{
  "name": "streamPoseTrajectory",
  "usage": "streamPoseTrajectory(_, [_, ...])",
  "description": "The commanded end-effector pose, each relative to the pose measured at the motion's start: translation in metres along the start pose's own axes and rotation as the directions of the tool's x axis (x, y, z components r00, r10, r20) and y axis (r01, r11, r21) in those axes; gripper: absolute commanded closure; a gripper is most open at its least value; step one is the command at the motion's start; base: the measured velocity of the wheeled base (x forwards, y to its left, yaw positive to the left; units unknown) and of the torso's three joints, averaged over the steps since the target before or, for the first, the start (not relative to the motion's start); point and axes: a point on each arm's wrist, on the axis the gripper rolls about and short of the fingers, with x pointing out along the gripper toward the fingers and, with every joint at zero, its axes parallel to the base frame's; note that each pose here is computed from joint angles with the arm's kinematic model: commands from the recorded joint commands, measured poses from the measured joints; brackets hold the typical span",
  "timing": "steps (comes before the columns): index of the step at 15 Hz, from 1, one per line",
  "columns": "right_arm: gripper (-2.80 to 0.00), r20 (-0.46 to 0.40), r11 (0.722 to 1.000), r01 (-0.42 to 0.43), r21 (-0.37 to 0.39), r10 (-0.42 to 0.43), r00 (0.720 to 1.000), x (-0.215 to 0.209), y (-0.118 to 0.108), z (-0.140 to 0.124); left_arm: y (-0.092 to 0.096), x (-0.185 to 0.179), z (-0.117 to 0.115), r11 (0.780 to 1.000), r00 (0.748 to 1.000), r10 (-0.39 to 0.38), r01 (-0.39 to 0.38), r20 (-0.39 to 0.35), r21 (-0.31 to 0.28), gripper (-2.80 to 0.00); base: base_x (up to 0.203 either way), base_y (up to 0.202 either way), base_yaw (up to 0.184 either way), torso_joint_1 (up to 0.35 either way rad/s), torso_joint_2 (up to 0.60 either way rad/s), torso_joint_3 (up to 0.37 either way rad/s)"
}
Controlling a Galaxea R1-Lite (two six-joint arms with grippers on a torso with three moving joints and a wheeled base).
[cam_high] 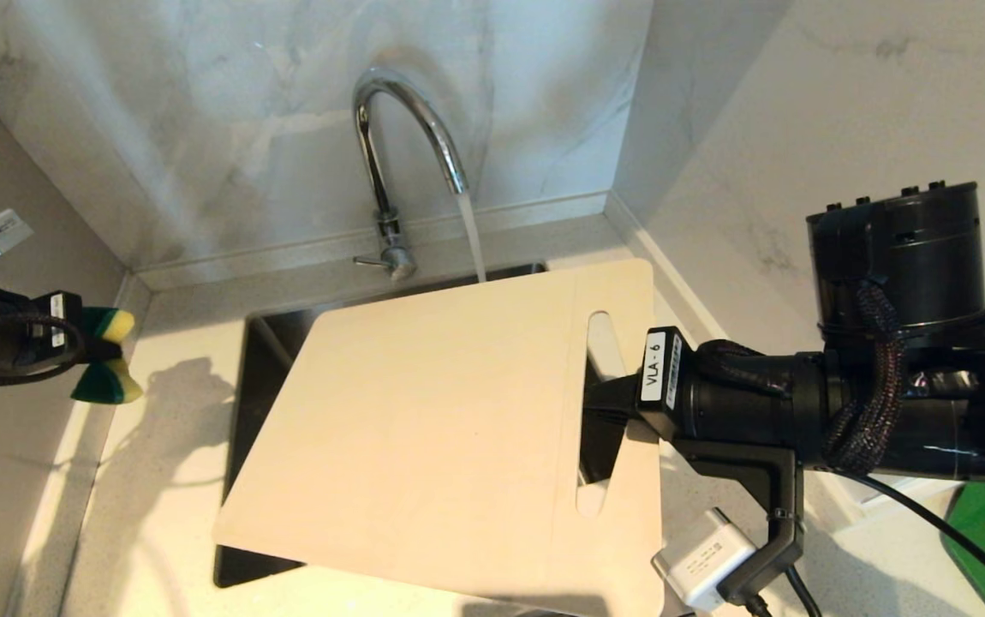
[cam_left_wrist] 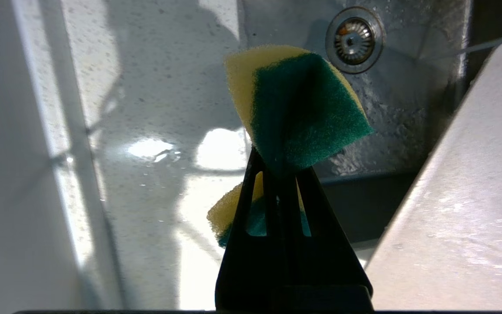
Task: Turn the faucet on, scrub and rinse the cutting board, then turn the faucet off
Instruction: Put down the cutting board
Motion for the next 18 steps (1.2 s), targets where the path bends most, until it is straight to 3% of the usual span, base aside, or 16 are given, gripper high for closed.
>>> streamPoseTrajectory(1, [0.0,-0.001,1.0,0.002,-0.013,-0.002,1.0,-0.001,0.0,0.0,0.002,-0.001,-0.006,0.998,0.999,0.031,-0.03,-0.01,0.054,0.0,0.0,0.0,0.0,0.0,0.0,0.0])
streamPoseTrajectory(5, [0.0,0.0,1.0,0.003,-0.01,-0.003,1.0,-0.001,0.0,0.0,0.007,0.004,-0.021,0.99,0.996,0.071,-0.063,-0.057,0.122,0.0,0.0,0.0,0.0,0.0,0.0,0.0])
streamPoseTrajectory(18, [0.0,-0.039,0.999,0.034,0.014,-0.034,0.999,-0.032,-0.006,0.013,0.01,0.01,-0.031,0.993,0.993,0.067,-0.056,-0.102,0.109,0.0,0.0,0.0,0.0,0.0,0.0,0.0])
